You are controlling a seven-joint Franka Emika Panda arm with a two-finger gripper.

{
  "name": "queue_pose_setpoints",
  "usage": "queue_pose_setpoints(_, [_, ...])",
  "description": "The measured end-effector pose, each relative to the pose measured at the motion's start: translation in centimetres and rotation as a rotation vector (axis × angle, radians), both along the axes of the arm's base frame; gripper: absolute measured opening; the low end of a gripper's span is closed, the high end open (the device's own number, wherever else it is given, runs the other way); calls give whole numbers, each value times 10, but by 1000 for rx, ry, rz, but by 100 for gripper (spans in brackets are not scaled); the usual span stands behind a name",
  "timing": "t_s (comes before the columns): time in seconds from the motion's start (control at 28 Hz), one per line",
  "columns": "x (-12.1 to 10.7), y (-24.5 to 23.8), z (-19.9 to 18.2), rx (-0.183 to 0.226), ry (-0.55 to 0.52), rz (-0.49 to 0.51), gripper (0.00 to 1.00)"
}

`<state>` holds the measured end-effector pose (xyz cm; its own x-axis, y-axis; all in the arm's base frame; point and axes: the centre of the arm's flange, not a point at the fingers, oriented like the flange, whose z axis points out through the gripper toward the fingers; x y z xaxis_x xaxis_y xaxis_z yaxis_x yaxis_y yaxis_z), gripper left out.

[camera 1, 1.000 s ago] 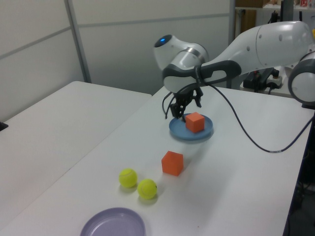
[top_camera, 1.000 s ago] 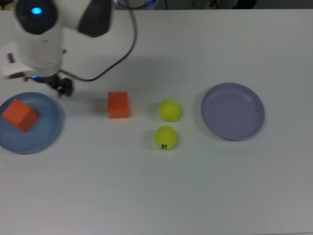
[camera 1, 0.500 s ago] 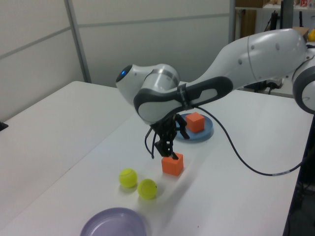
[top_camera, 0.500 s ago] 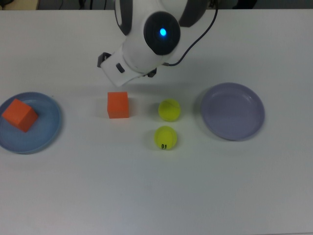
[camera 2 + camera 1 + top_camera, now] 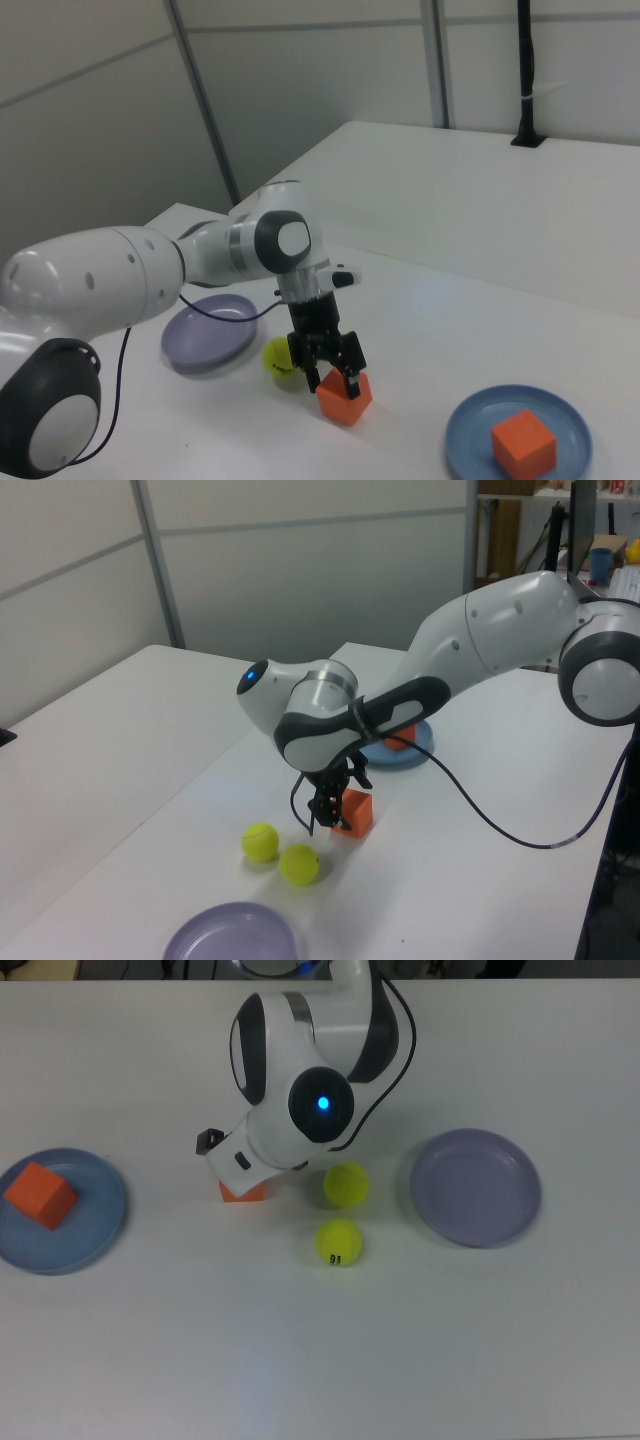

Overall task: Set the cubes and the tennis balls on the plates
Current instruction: 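Move the gripper to the second orange cube and grasp it, then carry the second cube onto the light blue plate beside the first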

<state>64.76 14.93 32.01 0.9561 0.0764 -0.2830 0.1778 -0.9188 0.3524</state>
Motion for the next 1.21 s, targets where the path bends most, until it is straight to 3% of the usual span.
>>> queue_pose_setpoints(0.14, [1,-1,-7,-12,4,3,97])
queue_pose_setpoints(0.32, [4,-4,-6,-11,-11,1,79])
queue_pose_setpoints(0.36, [6,-5,-4,-7,-20,0,70])
queue_pose_setpoints(0.43, [8,-7,-2,-5,-31,-6,67])
queue_pose_setpoints(0.64, [30,-48,34,2,-110,-78,67])
queue_pose_setpoints(0.86, [42,-152,70,-22,-162,-176,63])
queue_pose_setpoints(1.04, [48,-202,62,-23,-207,-203,63])
queue_pose_setpoints(1.14, [50,-207,52,-21,-206,-206,63])
queue_pose_setpoints(1.21, [52,-206,44,-20,-201,-203,69])
